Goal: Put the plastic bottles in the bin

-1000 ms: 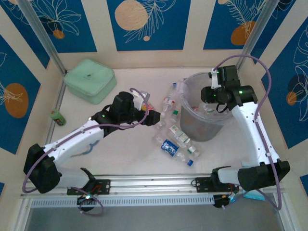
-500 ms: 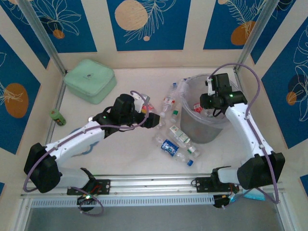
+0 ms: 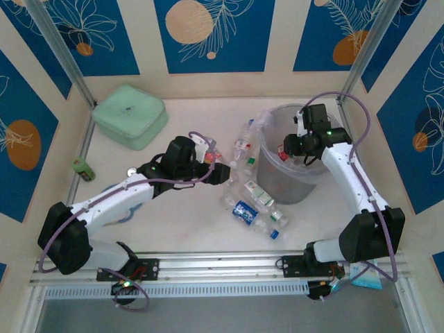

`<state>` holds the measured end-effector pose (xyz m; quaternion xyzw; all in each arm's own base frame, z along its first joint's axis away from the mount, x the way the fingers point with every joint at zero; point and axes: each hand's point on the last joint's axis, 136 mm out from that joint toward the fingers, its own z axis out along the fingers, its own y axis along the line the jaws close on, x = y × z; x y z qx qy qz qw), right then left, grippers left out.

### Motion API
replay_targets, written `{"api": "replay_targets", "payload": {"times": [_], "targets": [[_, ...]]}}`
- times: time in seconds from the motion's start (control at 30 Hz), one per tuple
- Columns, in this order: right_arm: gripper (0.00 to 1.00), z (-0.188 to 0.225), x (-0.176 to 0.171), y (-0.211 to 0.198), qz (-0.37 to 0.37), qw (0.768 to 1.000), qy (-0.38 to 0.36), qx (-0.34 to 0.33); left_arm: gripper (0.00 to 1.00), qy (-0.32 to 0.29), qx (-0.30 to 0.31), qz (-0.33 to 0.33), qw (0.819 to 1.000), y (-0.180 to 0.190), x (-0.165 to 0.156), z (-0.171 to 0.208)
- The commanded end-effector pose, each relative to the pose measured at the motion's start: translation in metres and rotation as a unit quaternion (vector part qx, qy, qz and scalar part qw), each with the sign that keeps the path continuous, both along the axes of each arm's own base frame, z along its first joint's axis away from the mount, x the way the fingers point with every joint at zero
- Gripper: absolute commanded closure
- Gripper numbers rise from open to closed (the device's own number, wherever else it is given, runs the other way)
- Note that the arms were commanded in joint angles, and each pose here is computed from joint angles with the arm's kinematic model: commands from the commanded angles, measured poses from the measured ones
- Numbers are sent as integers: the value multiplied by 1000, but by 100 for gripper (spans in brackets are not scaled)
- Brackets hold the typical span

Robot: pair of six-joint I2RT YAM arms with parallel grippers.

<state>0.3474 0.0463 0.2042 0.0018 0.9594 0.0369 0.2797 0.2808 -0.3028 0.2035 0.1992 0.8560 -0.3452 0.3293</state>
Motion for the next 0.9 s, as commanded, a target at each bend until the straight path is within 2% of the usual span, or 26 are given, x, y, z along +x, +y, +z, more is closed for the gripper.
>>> {"api": "replay_targets", "payload": {"times": [0.0,0.1,0.17,0.2,0.33,0.6,0.87], "targets": [[41,23,-7,7,-15,998,3,57,5,9,-8,-1,1000,-1,3,-4],[31,40,-10,6,-22,998,-13,65,5,13,-3,4,1000,1,5,-7],[20,50,-9,7,-23,997,-25,74,5,14,11,21,1000,8,9,-9],[20,53,-8,8,-23,996,-29,76,5,14,16,27,999,11,11,-9],[19,60,6,9,-24,996,-40,78,5,20,24,47,998,21,16,-12],[30,36,47,10,-39,994,-32,93,8,56,36,118,991,41,27,-32],[31,18,74,-34,-107,990,-63,67,8,89,47,205,973,51,49,-50]]}}
